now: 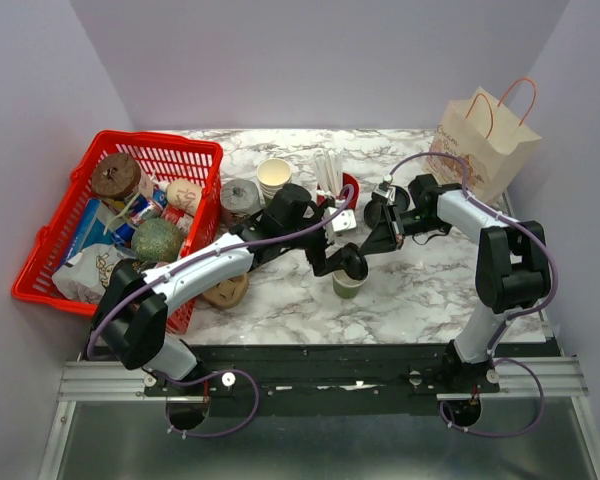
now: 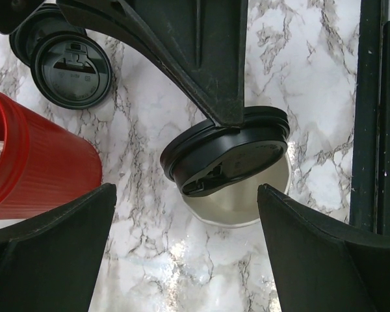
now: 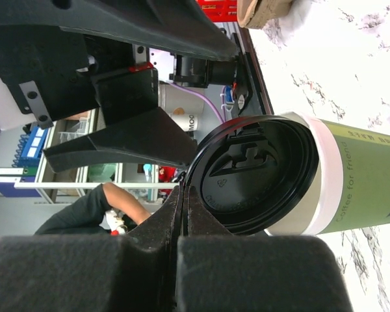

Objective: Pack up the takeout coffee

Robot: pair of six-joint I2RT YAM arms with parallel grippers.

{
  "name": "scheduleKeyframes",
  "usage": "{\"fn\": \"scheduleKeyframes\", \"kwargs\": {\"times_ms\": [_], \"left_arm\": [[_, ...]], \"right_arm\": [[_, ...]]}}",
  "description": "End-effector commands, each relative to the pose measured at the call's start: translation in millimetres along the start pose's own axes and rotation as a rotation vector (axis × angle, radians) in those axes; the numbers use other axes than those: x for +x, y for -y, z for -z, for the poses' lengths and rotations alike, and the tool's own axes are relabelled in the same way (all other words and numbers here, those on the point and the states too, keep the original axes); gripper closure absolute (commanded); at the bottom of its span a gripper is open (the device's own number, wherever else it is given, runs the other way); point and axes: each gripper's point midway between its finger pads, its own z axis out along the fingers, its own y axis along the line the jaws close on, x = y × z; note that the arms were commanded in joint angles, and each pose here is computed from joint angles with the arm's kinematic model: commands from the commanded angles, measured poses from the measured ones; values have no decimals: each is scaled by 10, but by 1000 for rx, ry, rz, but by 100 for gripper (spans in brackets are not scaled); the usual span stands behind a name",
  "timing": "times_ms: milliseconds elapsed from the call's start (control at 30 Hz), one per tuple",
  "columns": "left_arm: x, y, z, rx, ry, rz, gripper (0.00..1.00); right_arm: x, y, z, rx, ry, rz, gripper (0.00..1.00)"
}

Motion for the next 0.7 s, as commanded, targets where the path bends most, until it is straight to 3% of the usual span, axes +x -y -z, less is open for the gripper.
{"fn": "scheduleKeyframes", "kwargs": {"times_ms": [0, 667], "left_arm": [[-226, 19, -63, 36, 62, -54, 4], [-184, 199, -159, 83, 63, -23, 4]], "right_arm": [[-46, 33, -22, 16, -8, 14, 91], [-23, 101, 21, 89, -17, 33, 74]]}}
